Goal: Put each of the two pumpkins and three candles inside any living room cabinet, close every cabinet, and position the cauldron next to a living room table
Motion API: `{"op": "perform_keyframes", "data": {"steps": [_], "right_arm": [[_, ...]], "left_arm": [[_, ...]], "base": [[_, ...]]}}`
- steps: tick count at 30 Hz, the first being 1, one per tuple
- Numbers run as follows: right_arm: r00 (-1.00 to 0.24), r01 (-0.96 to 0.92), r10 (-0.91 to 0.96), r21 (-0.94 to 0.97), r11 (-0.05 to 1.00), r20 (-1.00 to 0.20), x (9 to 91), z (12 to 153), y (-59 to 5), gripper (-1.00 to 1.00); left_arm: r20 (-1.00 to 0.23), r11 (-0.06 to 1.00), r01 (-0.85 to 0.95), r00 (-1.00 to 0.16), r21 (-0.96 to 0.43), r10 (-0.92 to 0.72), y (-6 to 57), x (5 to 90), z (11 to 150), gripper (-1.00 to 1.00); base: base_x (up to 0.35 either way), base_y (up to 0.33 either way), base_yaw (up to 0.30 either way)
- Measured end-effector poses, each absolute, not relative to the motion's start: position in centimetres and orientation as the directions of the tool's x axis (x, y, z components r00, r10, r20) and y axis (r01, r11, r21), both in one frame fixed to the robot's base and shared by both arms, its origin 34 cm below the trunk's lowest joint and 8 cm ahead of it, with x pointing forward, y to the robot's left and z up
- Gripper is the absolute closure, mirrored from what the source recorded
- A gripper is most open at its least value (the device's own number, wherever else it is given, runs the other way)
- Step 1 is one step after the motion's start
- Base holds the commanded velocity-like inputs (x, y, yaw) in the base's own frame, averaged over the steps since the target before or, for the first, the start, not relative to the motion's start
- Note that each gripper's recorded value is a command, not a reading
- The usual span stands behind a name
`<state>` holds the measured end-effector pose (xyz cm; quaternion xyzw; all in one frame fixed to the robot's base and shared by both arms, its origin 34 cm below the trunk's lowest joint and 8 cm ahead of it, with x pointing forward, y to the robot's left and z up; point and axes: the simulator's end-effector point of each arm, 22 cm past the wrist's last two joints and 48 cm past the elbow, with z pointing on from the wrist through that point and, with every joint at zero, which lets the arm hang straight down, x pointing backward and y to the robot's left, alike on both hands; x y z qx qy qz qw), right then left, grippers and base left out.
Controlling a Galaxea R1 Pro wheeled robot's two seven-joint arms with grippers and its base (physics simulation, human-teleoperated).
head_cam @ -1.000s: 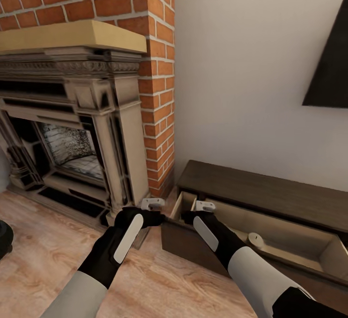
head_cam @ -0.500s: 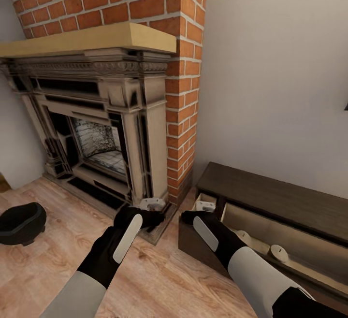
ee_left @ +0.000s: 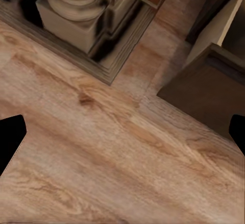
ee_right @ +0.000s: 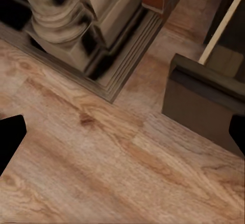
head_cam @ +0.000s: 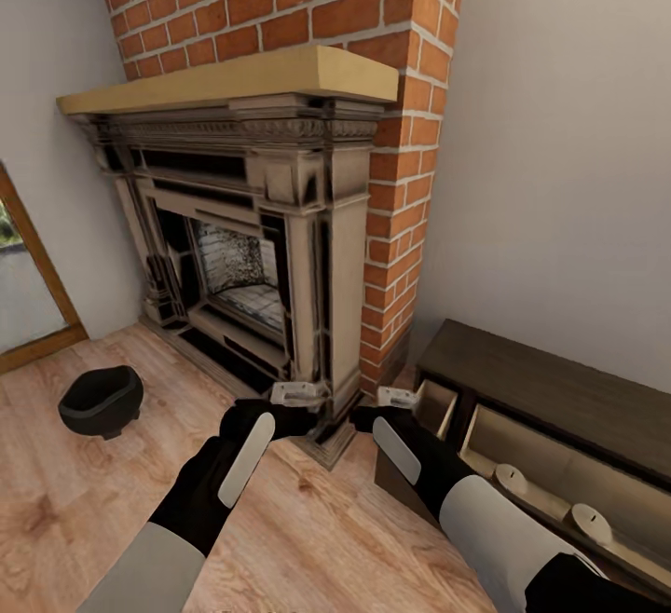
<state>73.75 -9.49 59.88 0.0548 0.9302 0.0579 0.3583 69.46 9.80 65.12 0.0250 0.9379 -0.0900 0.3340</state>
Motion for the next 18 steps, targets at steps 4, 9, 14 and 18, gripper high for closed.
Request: {"op": "perform_keyframes", "data": {"steps": [4, 9, 14, 18], "right_arm": [[-0.737, 0.061, 0.143, 0.147, 0.987, -0.66, 73.75, 59.88, -9.49, -1.0], [-0.738, 0.045, 0.124, 0.135, 0.99, -0.663, 73.58, 59.81, -9.18, -1.0], [-0.737, 0.022, 0.094, 0.115, 0.993, -0.669, 73.4, 59.7, -8.78, -1.0], [-0.737, 0.02, 0.092, 0.114, 0.993, -0.67, 73.42, 59.74, -8.75, -1.0]], "left_arm": [[-0.632, 0.983, 0.104, -0.775, -0.15, -0.015, 9.98, 69.52, 65.12, -1.0], [-0.633, 0.983, 0.102, -0.774, -0.151, -0.017, 10.07, 69.55, 65.16, -1.0], [-0.633, 0.983, 0.101, -0.774, -0.151, -0.018, 10.17, 69.59, 65.15, -1.0], [-0.633, 0.983, 0.102, -0.774, -0.153, -0.019, 10.17, 69.58, 65.12, -1.0]], "base": [[0.012, 0.0, 0.293], [0.157, 0.101, 0.293], [0.079, 0.282, 0.292], [0.034, 0.316, 0.292]]}}
